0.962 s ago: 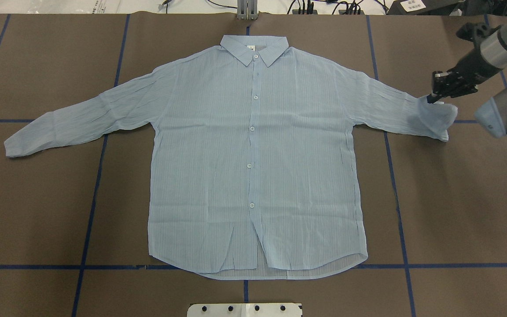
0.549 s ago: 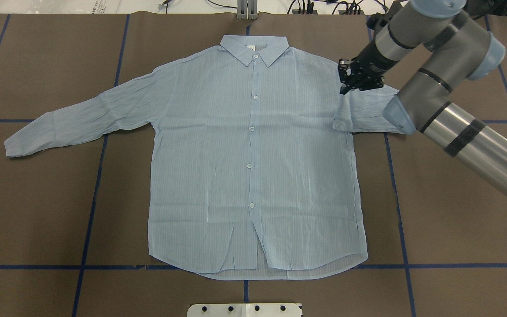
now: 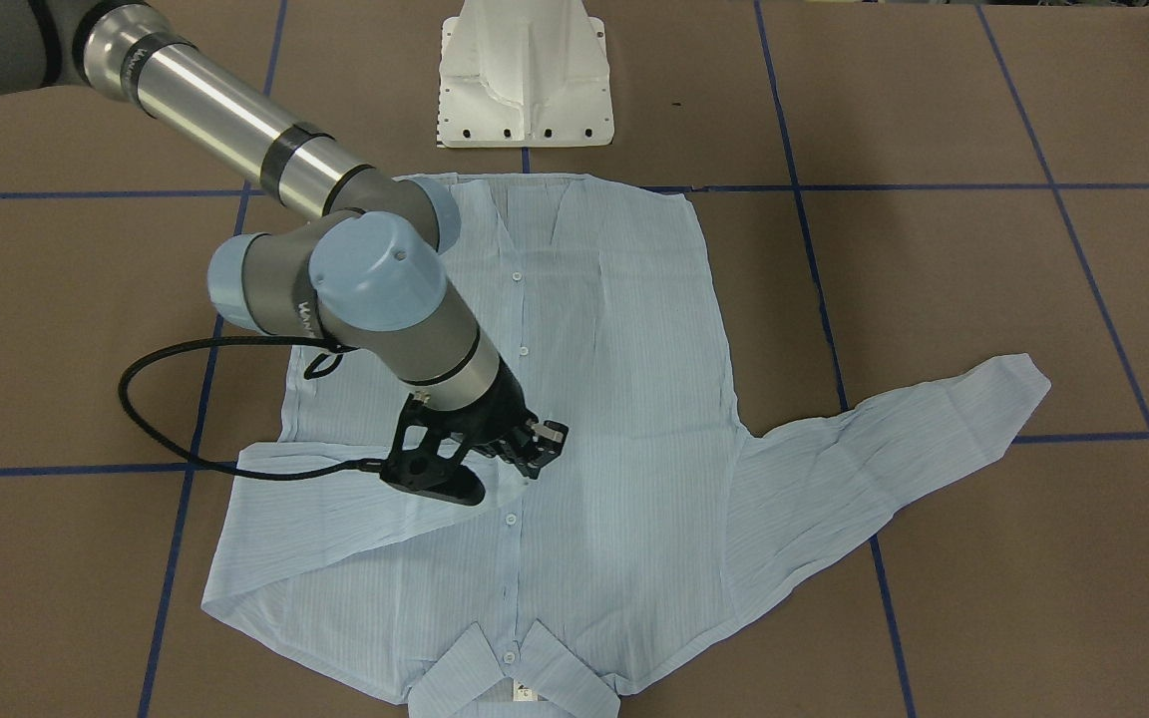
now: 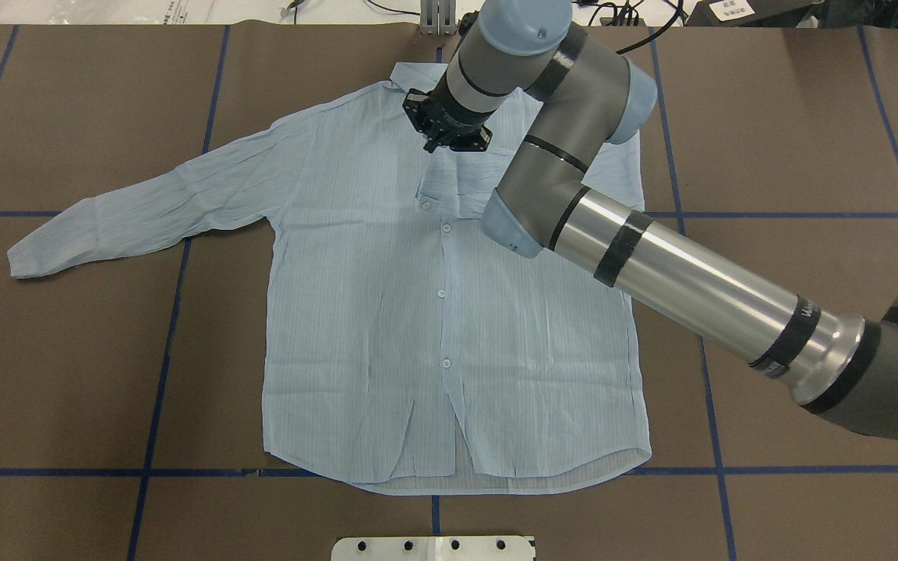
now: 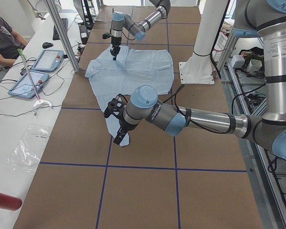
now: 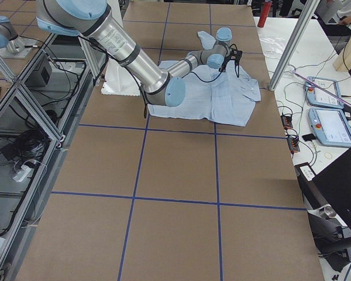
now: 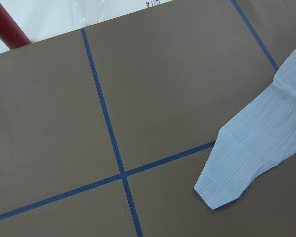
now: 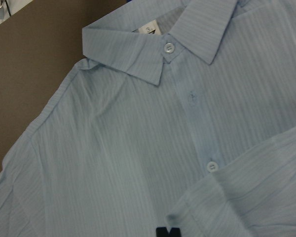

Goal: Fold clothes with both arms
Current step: 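Carry the sleeve cuff with the right gripper across toward the collar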

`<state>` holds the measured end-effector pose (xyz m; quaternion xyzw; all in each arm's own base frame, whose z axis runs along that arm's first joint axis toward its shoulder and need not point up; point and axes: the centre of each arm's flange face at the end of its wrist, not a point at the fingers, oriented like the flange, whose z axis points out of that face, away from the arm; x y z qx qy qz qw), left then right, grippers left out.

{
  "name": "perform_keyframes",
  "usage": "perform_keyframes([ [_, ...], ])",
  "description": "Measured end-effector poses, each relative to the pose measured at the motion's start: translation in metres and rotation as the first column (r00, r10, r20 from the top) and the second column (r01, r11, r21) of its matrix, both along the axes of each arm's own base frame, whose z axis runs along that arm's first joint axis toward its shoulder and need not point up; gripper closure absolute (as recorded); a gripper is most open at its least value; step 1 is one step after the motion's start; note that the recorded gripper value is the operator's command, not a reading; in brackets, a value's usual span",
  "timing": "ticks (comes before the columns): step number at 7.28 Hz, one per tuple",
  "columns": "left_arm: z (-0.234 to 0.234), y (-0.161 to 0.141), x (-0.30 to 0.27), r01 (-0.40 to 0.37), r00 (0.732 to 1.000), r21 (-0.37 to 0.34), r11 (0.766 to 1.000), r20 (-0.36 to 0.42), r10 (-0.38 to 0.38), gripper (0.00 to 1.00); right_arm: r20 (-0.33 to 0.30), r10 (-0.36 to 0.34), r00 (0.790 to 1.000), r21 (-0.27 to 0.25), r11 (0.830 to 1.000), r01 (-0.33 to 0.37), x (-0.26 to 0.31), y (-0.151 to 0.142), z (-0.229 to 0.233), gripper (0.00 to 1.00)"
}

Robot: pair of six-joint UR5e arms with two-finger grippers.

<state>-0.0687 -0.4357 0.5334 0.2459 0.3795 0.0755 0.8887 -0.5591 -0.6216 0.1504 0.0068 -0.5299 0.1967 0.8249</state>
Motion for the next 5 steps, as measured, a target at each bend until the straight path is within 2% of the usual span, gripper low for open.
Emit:
perform_keyframes([
  [2,0.000,0.001,0.000,-0.001,1.000,-0.001,1.000,-0.002,0.001,0.00,0.006,0.034,0.999,0.018,0.999,-0.034,-0.027,0.009,-0.022,1.00],
  [3,0.000,0.001,0.000,-0.002,1.000,-0.001,1.000,-0.003,0.002,0.00,0.000,0.044,0.999,0.026,0.999,-0.044,-0.036,0.013,-0.026,0.01],
  [5,0.003,-0.001,0.007,-0.022,1.000,-0.004,1.000,-0.008,0.022,0.00,-0.012,0.063,0.998,0.030,0.998,-0.063,-0.047,0.015,-0.028,0.00],
])
